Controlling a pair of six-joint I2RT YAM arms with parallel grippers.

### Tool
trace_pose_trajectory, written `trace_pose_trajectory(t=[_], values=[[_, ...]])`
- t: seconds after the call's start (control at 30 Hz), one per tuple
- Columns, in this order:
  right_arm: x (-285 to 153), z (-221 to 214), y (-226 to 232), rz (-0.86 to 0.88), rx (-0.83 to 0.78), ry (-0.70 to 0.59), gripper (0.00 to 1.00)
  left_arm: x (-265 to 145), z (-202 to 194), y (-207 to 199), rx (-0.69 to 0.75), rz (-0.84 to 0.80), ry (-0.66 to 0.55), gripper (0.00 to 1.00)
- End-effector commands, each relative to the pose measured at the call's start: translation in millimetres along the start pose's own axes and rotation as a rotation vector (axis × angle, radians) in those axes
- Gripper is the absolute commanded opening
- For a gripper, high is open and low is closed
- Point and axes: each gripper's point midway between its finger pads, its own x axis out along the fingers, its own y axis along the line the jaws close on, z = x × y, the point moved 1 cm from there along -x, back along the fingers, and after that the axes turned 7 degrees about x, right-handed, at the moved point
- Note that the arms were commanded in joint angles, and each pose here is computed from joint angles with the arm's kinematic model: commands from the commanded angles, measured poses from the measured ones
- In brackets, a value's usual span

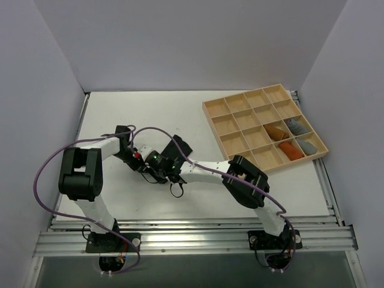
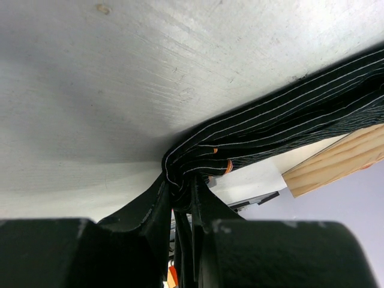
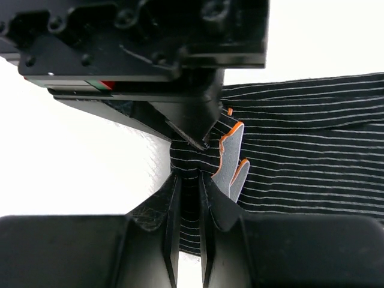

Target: Roll the underwear

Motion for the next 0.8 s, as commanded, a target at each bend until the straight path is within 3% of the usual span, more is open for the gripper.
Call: trace_pose_trajectory(t=[0.0,0.03,0.17,0.23,0.5,0.77], values=[[12.9,-52.1,-12.1,0.071,0.041,0.169,0.00,4.0,-8.5,50.9,-0.014,0.231,0.039,0.13],[12.8,-53.1,-10.9,0.090,0.053,0.176,0.00,1.3,-7.4,48.9,-0.012,0.228,0.036,0.15],[11.5,-52.3,-7.7,0.205,0.148,0.208,0.00,-12.0,1.6,35.6,0.018,0.219,0.007,0.43],[8.1,-52.4,-0.9,0.291,0.198,0.224,0.00,-22.2,8.4,31.0,0.034,0.230,-0.028,0.49],[3.7,-49.3,10.9,0.456,0.385,0.235,0.00,-41.9,16.7,26.4,0.070,0.234,-0.129,0.58],[4.6,-60.1,21.0,0.577,0.526,0.240,0.00,-43.6,7.5,13.2,0.095,0.103,-0.179,0.63]])
